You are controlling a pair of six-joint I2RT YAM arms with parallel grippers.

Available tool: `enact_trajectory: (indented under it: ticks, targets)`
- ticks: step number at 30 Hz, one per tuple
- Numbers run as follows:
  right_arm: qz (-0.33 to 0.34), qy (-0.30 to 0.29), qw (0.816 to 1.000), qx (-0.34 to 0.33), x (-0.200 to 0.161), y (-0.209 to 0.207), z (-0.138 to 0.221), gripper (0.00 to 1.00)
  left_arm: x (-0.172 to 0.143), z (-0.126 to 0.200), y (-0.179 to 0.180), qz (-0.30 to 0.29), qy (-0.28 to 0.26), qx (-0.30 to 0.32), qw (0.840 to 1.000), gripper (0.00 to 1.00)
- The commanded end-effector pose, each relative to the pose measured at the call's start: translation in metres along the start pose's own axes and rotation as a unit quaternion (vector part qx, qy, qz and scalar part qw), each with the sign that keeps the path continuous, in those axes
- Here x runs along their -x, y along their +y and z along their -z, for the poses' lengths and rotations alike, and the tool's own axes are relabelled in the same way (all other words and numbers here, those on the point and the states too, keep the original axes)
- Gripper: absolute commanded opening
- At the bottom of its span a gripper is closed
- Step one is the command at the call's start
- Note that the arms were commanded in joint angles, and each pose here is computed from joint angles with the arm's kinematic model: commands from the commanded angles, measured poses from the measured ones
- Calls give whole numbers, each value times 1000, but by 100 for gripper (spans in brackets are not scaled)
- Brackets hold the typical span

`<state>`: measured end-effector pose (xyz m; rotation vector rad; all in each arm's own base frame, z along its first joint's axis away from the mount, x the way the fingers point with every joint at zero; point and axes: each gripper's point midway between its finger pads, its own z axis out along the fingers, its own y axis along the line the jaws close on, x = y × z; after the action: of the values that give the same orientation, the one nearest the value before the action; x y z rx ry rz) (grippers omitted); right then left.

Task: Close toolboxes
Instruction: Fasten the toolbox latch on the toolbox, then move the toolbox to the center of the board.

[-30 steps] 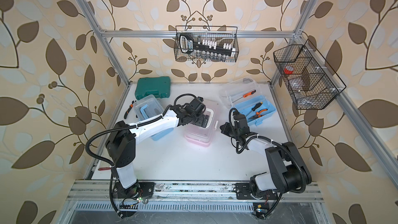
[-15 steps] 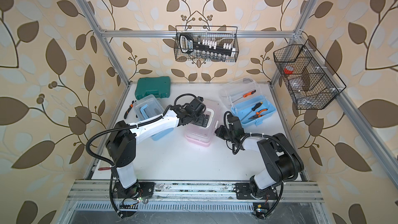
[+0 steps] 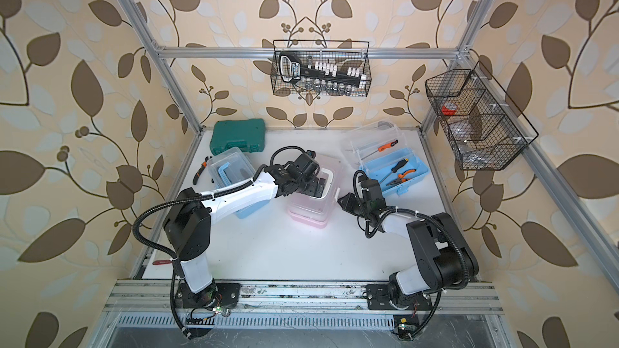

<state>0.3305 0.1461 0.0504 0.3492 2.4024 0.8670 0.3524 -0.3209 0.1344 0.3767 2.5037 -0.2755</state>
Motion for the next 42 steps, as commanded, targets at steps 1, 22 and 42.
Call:
enact_trajectory:
  ticks: [1, 22, 42]
  targets:
    - [34, 15, 999, 3, 1, 7, 8, 28, -48, -9, 1, -37, 76, 2, 996, 99]
    - [62, 31, 997, 43, 8, 41, 19, 38, -12, 23, 9, -70, 24, 27, 997, 99]
    - [61, 31, 992, 105, 19, 92, -36, 38, 44, 92, 31, -67, -42, 50, 996, 99]
